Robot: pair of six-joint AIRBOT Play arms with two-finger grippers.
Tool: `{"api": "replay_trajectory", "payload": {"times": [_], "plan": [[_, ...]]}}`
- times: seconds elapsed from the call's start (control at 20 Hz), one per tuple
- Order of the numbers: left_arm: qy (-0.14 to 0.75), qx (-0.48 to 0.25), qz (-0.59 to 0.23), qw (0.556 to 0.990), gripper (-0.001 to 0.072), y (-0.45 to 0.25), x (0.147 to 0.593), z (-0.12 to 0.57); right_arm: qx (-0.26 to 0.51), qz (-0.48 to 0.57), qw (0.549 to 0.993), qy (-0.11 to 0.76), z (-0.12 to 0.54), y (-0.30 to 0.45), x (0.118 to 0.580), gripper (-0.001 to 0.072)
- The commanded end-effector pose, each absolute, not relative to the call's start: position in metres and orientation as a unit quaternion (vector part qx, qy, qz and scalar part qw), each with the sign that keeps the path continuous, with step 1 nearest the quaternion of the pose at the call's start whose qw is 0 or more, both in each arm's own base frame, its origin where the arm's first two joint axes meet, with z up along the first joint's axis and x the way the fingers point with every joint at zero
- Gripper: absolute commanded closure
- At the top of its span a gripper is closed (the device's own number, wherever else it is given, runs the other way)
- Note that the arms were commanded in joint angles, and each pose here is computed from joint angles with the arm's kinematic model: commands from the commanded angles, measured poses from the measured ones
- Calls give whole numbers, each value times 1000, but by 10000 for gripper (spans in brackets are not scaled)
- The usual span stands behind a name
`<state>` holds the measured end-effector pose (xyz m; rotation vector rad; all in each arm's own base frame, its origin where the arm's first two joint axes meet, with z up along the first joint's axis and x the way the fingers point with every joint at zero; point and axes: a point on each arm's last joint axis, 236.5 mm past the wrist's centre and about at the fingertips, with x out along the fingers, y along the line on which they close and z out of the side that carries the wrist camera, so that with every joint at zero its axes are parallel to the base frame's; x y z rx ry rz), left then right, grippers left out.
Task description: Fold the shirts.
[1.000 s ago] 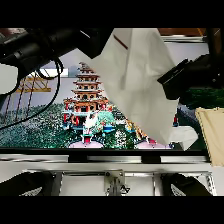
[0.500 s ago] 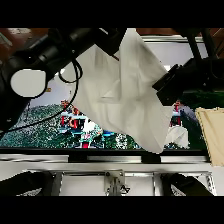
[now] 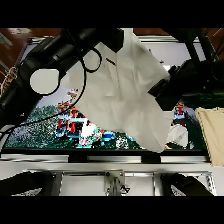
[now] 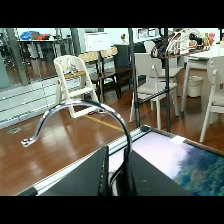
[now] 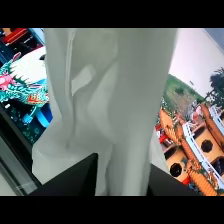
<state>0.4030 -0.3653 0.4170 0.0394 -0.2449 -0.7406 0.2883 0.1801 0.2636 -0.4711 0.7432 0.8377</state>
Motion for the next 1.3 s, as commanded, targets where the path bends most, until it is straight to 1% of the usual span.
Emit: {"api": "replay_trajectory", "payload": {"times": [0.0,0.1,0.15,0.2,0.25,0.35,0.4,0.55,0.6,0.65,0.7,0.75,0.9,0.95,1.0,1.1,1.25], "plan": [[-125,16,-346,930,659,-346,408,428,-217,378,846,309,282,180,299,324],[-104,26,-349,931,659,-343,408,421,-210,367,867,263,304,181,304,324],[-101,27,-350,931,659,-343,407,419,-209,363,874,246,313,181,304,365],[-101,27,-350,931,659,-343,408,419,-209,363,876,237,318,181,304,477],[-102,27,-348,931,659,-341,408,420,-211,363,877,236,319,180,302,524],[-102,28,-346,932,659,-338,409,420,-210,364,877,233,320,181,301,527],[-103,28,-344,933,659,-337,410,421,-211,365,877,232,321,181,300,623],[-103,28,-340,935,654,-332,413,422,-221,385,872,206,328,190,299,628],[-103,28,-339,935,617,-332,413,422,-219,382,877,195,333,191,302,628],[-104,28,-339,935,518,-332,413,422,-218,377,882,182,339,191,306,628],[-105,27,-339,935,397,-331,412,424,-218,373,886,168,344,192,310,629],[-106,27,-339,934,345,-330,411,425,-219,369,890,156,349,192,313,629],[-125,46,-335,933,336,-324,403,438,-219,356,901,115,368,193,322,630],[-134,57,-333,932,268,-322,400,442,-217,350,906,97,376,192,325,630],[-141,66,-330,931,232,-320,397,446,-214,343,911,81,385,191,327,630],[-151,79,-327,929,232,-317,394,451,-205,331,920,48,403,190,328,630],[-158,87,-318,931,235,-308,395,456,-200,322,925,24,417,187,327,630]]}}
